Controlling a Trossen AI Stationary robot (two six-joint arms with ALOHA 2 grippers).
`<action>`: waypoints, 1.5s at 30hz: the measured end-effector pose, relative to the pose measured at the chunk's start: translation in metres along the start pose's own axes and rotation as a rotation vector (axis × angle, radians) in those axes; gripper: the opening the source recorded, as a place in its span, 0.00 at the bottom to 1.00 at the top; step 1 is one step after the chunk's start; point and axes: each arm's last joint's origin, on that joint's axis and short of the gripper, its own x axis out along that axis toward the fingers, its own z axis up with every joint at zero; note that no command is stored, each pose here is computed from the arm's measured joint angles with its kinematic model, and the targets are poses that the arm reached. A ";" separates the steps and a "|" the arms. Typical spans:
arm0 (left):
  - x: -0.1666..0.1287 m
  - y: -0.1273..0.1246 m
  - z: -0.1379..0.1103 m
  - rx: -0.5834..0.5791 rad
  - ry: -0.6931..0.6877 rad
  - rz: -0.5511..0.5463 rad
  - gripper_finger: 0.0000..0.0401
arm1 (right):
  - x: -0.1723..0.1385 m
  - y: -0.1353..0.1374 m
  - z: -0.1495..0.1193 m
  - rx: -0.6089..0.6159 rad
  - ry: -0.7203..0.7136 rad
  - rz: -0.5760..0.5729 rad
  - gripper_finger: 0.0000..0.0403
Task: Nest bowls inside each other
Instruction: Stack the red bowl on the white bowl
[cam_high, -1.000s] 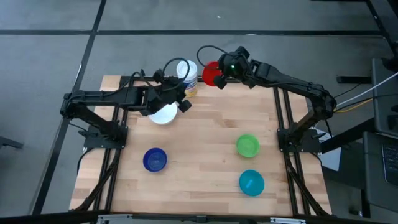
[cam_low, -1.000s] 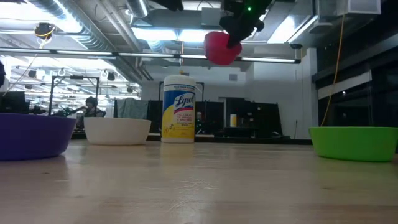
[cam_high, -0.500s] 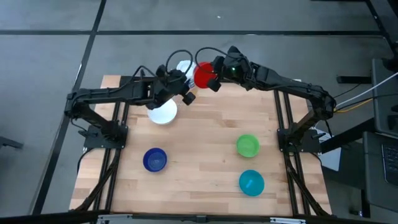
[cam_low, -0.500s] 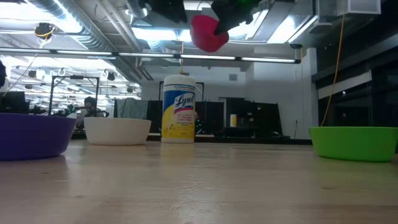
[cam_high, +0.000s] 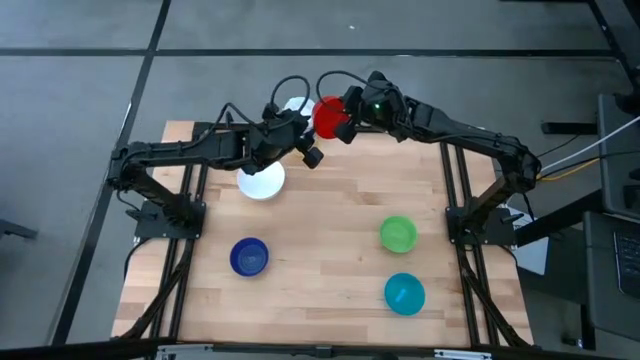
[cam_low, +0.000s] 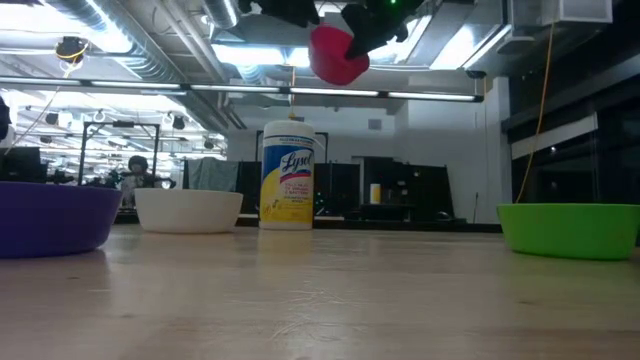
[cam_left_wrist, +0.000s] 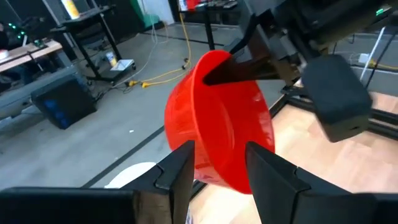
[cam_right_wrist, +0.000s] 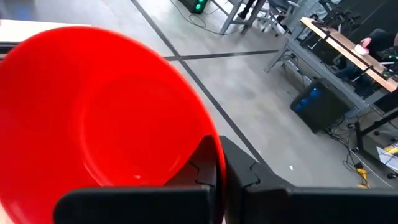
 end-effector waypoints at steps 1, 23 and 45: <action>0.000 0.000 0.000 0.001 0.000 0.004 0.34 | 0.000 0.000 0.000 0.000 -0.001 0.000 0.00; 0.013 0.014 0.001 -0.080 -0.010 0.117 0.02 | -0.003 0.007 0.006 0.025 -0.057 0.034 0.00; -0.006 0.032 -0.010 0.001 0.111 0.217 0.00 | -0.032 0.013 0.026 0.055 -0.291 0.444 0.46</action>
